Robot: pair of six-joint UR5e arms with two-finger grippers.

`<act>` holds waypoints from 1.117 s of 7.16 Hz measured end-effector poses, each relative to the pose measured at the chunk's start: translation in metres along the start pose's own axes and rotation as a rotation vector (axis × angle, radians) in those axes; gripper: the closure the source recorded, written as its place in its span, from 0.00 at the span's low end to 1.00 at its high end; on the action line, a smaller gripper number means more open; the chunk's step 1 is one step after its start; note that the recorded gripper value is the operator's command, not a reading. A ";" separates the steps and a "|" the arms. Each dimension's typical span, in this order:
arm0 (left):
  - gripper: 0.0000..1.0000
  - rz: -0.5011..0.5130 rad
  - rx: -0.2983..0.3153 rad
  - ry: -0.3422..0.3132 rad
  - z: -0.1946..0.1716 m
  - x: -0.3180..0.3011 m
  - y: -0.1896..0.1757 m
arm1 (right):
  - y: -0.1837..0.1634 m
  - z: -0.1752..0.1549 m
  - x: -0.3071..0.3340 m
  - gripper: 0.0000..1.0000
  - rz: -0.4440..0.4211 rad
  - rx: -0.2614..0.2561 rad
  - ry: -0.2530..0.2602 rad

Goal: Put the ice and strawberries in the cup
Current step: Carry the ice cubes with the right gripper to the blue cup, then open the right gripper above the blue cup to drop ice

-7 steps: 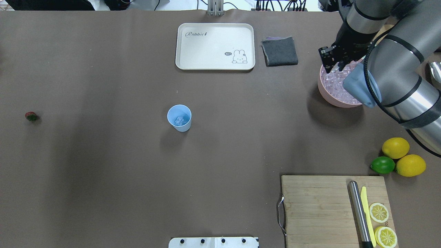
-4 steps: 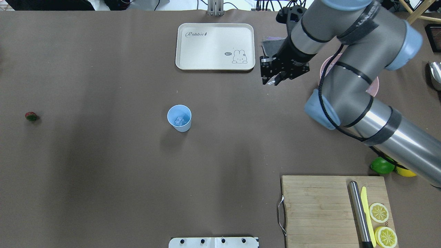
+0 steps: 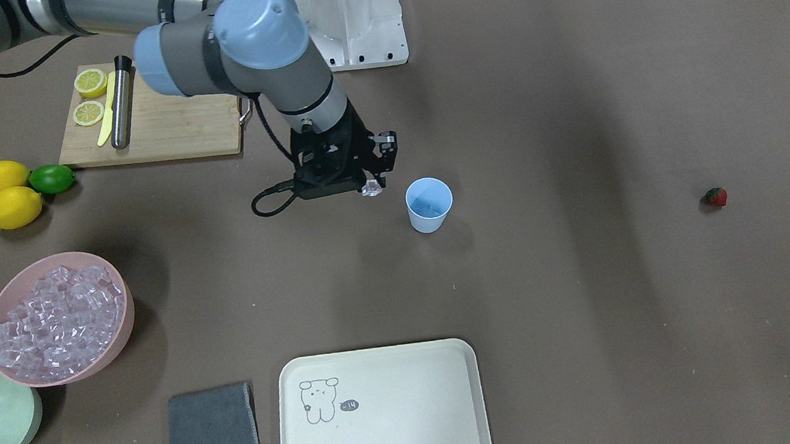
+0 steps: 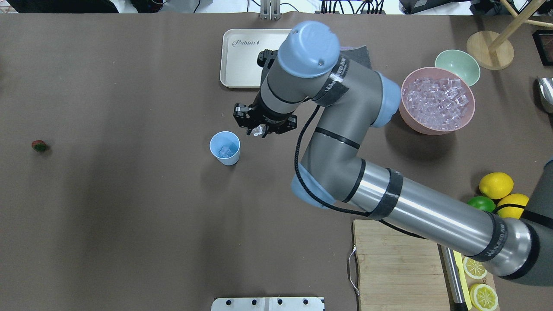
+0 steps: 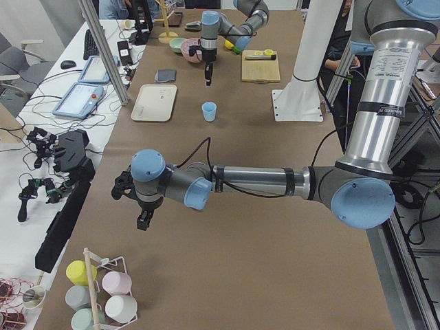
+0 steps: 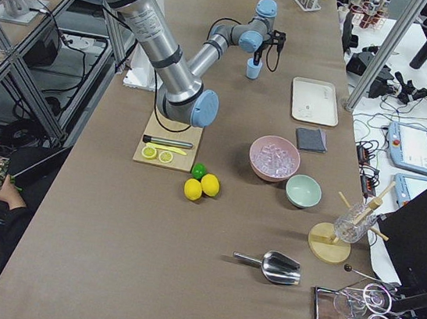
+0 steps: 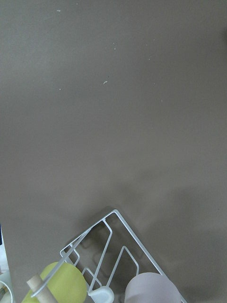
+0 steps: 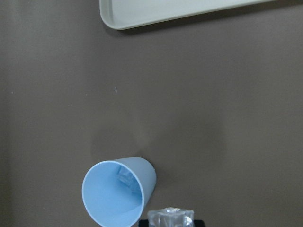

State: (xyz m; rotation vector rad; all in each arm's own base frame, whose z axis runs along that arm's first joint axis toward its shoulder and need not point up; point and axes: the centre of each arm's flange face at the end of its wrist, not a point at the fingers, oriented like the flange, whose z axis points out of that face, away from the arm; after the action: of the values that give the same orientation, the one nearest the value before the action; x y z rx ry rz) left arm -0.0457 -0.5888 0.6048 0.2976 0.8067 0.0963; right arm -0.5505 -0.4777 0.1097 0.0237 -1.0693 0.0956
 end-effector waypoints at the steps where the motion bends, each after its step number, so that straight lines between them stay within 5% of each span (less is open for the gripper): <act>1: 0.02 0.000 0.000 0.000 0.000 0.000 0.000 | 0.007 0.014 -0.019 1.00 0.003 0.004 0.011; 4: 0.02 0.000 -0.001 -0.001 0.001 -0.001 0.001 | 0.012 0.037 -0.047 1.00 0.005 0.003 0.037; 5: 0.02 -0.001 -0.002 -0.002 0.001 -0.001 0.002 | 0.011 0.043 -0.049 0.85 0.007 0.004 0.048; 6: 0.02 -0.001 -0.003 -0.002 0.001 -0.001 0.001 | 0.012 0.048 -0.050 0.04 0.007 0.004 0.055; 8: 0.02 -0.001 -0.002 -0.002 0.001 -0.001 0.000 | 0.011 0.053 -0.050 0.01 0.017 0.017 0.071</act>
State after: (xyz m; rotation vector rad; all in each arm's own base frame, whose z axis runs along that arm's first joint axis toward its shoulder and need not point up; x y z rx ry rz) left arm -0.0458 -0.5888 0.6064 0.2949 0.8047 0.0958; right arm -0.6217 -0.4732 0.0906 0.0259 -0.9980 0.1202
